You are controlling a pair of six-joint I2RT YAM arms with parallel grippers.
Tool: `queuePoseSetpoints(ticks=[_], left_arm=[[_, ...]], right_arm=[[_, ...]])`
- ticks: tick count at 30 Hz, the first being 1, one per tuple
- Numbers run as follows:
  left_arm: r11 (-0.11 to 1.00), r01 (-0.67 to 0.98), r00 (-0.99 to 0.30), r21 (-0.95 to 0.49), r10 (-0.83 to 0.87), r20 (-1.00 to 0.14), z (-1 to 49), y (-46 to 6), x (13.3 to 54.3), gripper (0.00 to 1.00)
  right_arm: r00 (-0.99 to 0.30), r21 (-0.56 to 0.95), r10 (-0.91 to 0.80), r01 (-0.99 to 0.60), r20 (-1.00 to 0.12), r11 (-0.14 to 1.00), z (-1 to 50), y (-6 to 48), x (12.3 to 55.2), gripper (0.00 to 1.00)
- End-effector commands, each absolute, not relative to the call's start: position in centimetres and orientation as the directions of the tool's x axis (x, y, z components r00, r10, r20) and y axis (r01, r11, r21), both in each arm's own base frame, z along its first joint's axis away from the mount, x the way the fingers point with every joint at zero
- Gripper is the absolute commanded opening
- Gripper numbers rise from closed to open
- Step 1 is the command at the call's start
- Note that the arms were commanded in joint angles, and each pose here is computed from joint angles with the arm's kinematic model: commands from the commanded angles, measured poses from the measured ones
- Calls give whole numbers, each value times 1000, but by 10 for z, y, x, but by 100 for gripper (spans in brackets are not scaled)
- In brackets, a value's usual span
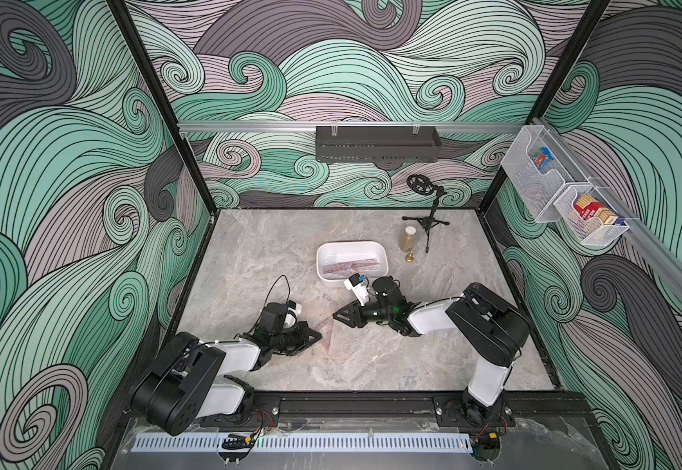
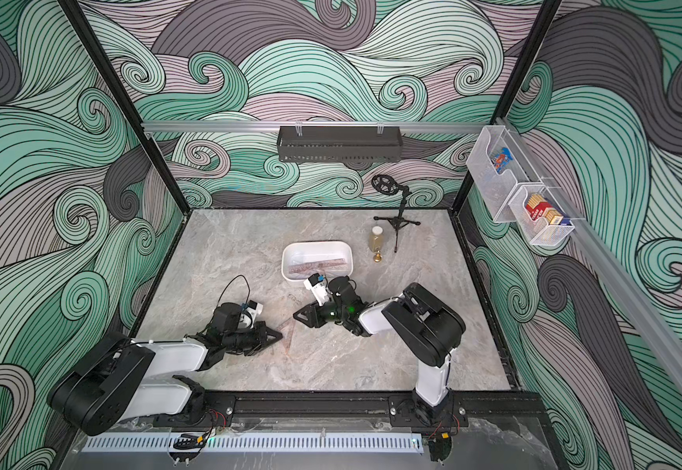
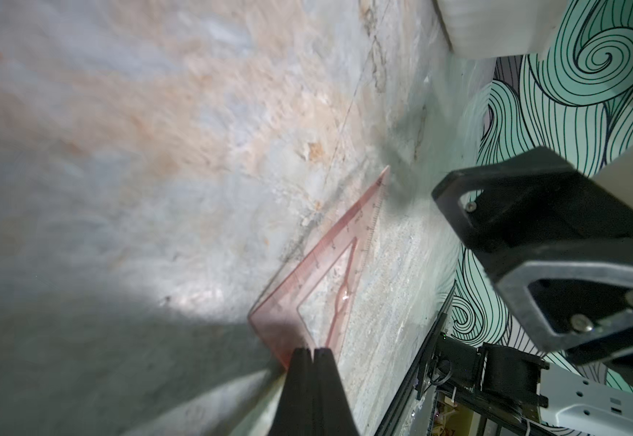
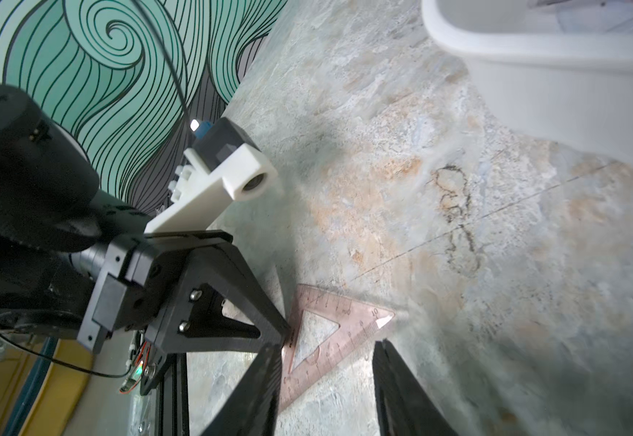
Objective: Put the scattered rulers into the storage box
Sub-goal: Pick up the ruler from the center of the board.
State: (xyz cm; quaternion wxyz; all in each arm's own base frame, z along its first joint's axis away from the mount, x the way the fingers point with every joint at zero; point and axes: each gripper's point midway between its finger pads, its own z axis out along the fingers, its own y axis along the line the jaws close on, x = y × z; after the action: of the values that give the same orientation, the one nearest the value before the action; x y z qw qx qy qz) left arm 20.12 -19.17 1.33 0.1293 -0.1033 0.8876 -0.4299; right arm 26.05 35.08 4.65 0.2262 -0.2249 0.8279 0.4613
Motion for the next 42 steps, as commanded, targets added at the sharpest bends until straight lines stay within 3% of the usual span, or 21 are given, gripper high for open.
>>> queuePoseSetpoints(ticks=[1,11,16,23,38,42], left_arm=[[673,-137,-946,-726,-306,-105,-11,-174,190,0],[671,-177,-942,-720,-327,-73,-21,-163,182,0],[664,-174,-946,-727,-319,-65,-21,-165,182,0],[684,-174,-937,-708,-336,-95,-17,-161,192,0],[683,-172,-923,-710,-364,-127,-5,-166,222,0],[689,-152,-917,-709,-365,-158,6,-167,233,4]], right_arm=[[-820,655,-191,-552,-540,516,28,347,263,53],[-854,708,-187,-510,-486,489,16,359,263,55],[-868,734,-184,-490,-462,469,11,364,257,48],[-873,747,-196,-485,-447,455,13,359,235,43],[-867,768,-244,-498,-435,402,18,372,192,42],[-862,770,-261,-507,-435,387,16,381,190,42]])
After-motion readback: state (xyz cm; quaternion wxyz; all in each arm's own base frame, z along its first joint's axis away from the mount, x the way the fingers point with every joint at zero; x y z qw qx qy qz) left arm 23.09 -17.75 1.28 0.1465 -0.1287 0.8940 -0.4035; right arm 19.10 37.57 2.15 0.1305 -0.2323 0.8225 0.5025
